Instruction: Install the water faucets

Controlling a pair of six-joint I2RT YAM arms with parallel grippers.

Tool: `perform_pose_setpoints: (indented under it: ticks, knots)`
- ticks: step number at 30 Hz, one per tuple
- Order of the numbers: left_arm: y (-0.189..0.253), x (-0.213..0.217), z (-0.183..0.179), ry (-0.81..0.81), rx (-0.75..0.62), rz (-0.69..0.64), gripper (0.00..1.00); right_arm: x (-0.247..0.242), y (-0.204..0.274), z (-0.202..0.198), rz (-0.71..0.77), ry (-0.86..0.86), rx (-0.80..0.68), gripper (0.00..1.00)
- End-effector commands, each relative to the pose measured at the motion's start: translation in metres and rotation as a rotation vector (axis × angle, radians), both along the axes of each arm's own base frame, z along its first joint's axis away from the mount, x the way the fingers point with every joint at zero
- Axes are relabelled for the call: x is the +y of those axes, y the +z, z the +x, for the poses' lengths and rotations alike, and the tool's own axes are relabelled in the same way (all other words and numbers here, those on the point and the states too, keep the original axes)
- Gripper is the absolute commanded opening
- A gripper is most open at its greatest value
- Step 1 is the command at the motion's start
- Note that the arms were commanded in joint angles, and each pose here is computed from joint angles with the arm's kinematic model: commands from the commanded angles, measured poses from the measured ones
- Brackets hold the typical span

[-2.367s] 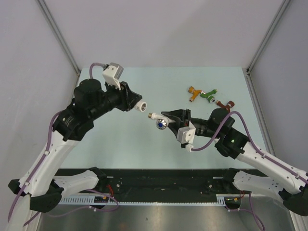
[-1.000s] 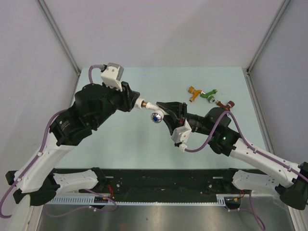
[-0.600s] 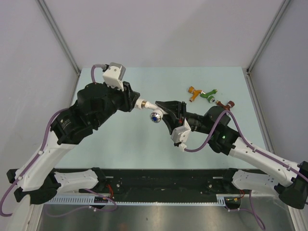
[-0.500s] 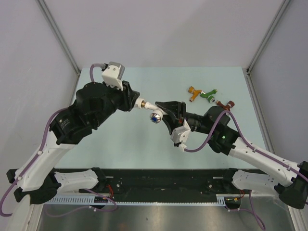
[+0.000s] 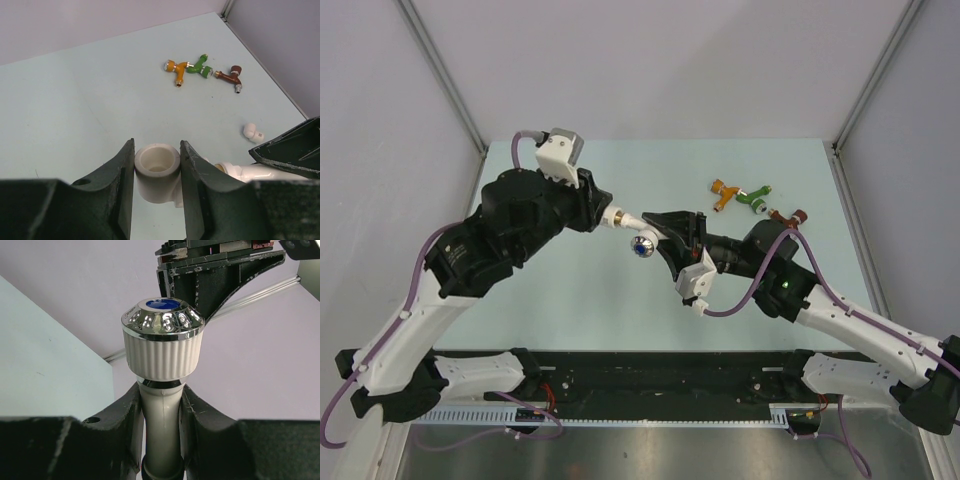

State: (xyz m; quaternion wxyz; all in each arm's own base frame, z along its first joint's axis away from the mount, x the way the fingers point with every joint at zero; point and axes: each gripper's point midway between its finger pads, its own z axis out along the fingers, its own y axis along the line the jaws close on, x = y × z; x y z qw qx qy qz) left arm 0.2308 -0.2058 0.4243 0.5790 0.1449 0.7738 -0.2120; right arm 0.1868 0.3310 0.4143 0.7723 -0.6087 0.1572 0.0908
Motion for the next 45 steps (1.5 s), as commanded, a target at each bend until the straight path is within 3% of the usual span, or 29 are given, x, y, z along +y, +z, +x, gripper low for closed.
perform_pose_setpoints:
  ticks: [1, 10, 19, 26, 38, 45]
  knots:
    - [0.019, -0.014, -0.008, -0.081, -0.019, -0.056, 0.0, -0.007, 0.033, -0.006, 0.065, 0.009, -0.065, 0.0]
    - [0.024, -0.012, -0.011, -0.111, -0.057, -0.024, 0.0, -0.006, 0.028, -0.005, 0.039, 0.021, -0.05, 0.0]
    - [0.014, -0.022, -0.01, -0.049, 0.048, -0.203, 0.0, -0.002, 0.027, -0.002, 0.051, 0.021, -0.025, 0.0]
    - [0.01, -0.026, -0.01, -0.041, 0.066, -0.262, 0.0, -0.001, 0.023, 0.0, 0.047, 0.025, 0.013, 0.0]
    - [0.012, -0.034, -0.019, -0.191, -0.037, -0.143, 0.0, -0.006, 0.012, 0.0, 0.023, 0.109, 0.11, 0.0]
    - [0.014, -0.032, -0.018, -0.162, -0.028, -0.175, 0.0, -0.007, 0.012, 0.003, 0.027, 0.095, 0.118, 0.0]
